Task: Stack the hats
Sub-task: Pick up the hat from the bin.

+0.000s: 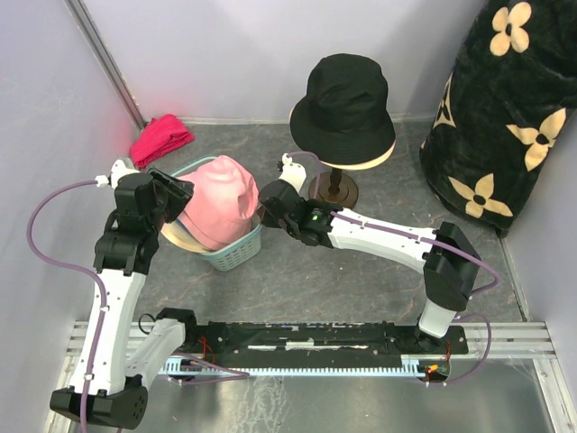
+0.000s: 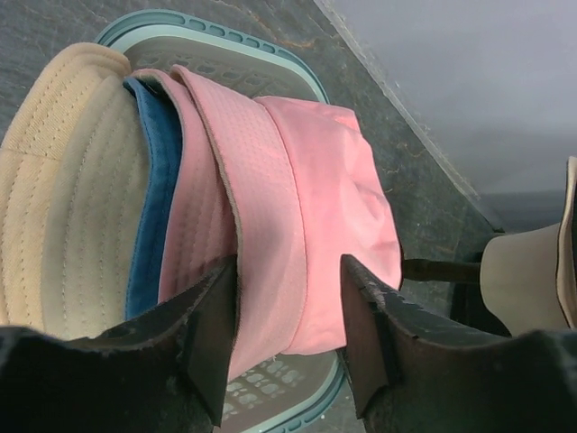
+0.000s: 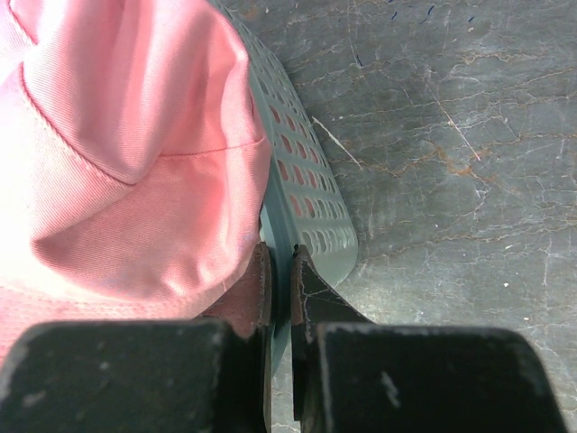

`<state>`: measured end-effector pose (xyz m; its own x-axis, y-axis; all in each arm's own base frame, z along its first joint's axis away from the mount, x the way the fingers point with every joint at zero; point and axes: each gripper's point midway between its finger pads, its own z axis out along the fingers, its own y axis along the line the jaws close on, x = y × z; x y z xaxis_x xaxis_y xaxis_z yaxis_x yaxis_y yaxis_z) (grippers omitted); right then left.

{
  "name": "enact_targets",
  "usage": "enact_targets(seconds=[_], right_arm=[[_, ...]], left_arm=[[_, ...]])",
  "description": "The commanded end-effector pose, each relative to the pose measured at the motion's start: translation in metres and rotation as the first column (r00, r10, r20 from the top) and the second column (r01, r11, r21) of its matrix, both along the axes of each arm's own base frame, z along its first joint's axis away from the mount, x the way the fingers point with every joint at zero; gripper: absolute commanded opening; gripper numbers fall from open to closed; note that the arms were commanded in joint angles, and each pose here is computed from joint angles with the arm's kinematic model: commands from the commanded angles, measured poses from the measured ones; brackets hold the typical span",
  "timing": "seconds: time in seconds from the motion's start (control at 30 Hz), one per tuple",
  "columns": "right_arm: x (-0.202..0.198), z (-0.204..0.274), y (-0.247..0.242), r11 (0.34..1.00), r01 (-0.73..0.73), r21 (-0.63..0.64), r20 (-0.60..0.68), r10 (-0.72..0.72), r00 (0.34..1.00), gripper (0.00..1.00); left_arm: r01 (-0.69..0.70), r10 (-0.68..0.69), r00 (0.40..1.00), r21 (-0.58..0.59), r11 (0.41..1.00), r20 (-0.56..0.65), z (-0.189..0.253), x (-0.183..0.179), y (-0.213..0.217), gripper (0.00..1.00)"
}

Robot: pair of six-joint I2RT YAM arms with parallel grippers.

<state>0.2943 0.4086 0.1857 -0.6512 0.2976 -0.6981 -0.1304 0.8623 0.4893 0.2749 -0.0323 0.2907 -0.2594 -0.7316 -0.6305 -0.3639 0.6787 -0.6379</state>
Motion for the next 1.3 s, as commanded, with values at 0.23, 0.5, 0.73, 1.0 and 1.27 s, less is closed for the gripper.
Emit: enact_targets(seconds=[0.23,0.5,0.73,1.0,1.27], right_arm=[[0.004,0.046,0.007,0.995,-0.028,0.101,0.079,0.020,0.997,0.01],[0.000,0.051,0.001,0.995,-0.047,0.088,0.098,0.038,0.994,0.05],[-0.004,0.079,-0.010,0.994,-0.089,0.062,0.169,0.077,0.983,0.39],[-0.007,0.113,-0.005,0.984,-0.172,0.045,0.237,0.156,0.959,0.50],[-0.002,0.128,0.024,0.968,-0.238,0.080,0.246,0.212,0.946,0.53]], left_arm=[[0.076,-0.067,0.993,-0.091,0.993,0.100,0.007,0.009,-0.018,0.19],[0.033,-0.016,0.983,-0.092,0.995,0.183,0.025,0.006,-0.008,0.03],[0.005,0.017,0.971,-0.091,0.996,0.240,0.038,0.001,-0.002,0.03],[-0.011,0.031,0.971,-0.084,0.996,0.235,0.033,-0.001,0.001,0.03],[0.005,0.015,0.968,-0.081,0.997,0.249,0.035,-0.004,-0.001,0.03]])
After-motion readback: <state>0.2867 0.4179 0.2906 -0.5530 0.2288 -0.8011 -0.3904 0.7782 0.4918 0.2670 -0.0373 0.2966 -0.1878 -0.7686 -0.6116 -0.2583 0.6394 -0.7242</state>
